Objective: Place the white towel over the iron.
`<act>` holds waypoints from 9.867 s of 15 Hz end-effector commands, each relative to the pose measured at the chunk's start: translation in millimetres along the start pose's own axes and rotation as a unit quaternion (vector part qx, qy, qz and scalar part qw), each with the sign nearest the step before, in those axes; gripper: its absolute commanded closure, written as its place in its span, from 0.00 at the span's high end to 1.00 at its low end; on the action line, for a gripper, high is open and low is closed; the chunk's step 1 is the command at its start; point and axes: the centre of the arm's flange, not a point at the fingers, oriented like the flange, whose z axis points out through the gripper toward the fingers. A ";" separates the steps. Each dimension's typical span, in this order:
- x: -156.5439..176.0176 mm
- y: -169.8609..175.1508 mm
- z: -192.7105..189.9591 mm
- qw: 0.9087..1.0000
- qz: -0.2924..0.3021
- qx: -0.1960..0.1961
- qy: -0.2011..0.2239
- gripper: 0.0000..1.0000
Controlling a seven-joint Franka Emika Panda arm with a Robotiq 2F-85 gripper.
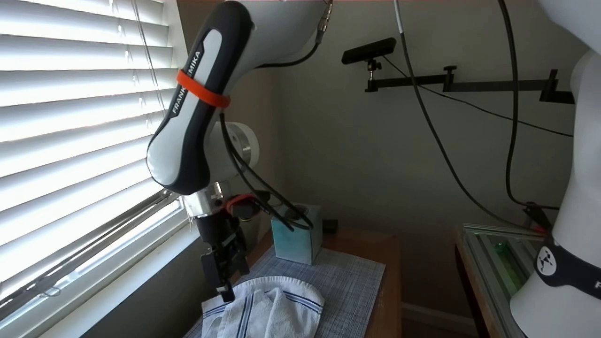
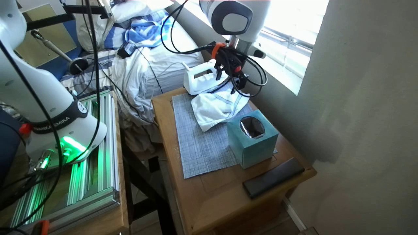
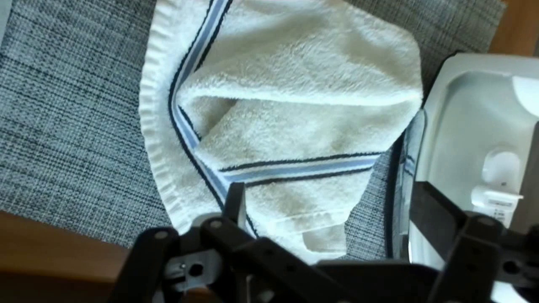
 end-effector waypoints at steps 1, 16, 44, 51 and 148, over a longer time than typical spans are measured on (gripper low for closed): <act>1.3 1.2 -1.1 1.000 0.000 -0.001 0.008 1.00; 20.5 41.1 36.4 0.984 0.053 0.031 0.169 0.95; 45.0 68.9 62.6 0.982 0.079 0.020 0.172 0.18; 21.3 56.7 37.8 0.980 0.064 0.021 0.185 0.01; -123.4 -65.7 -105.9 0.851 -0.455 0.091 0.247 0.01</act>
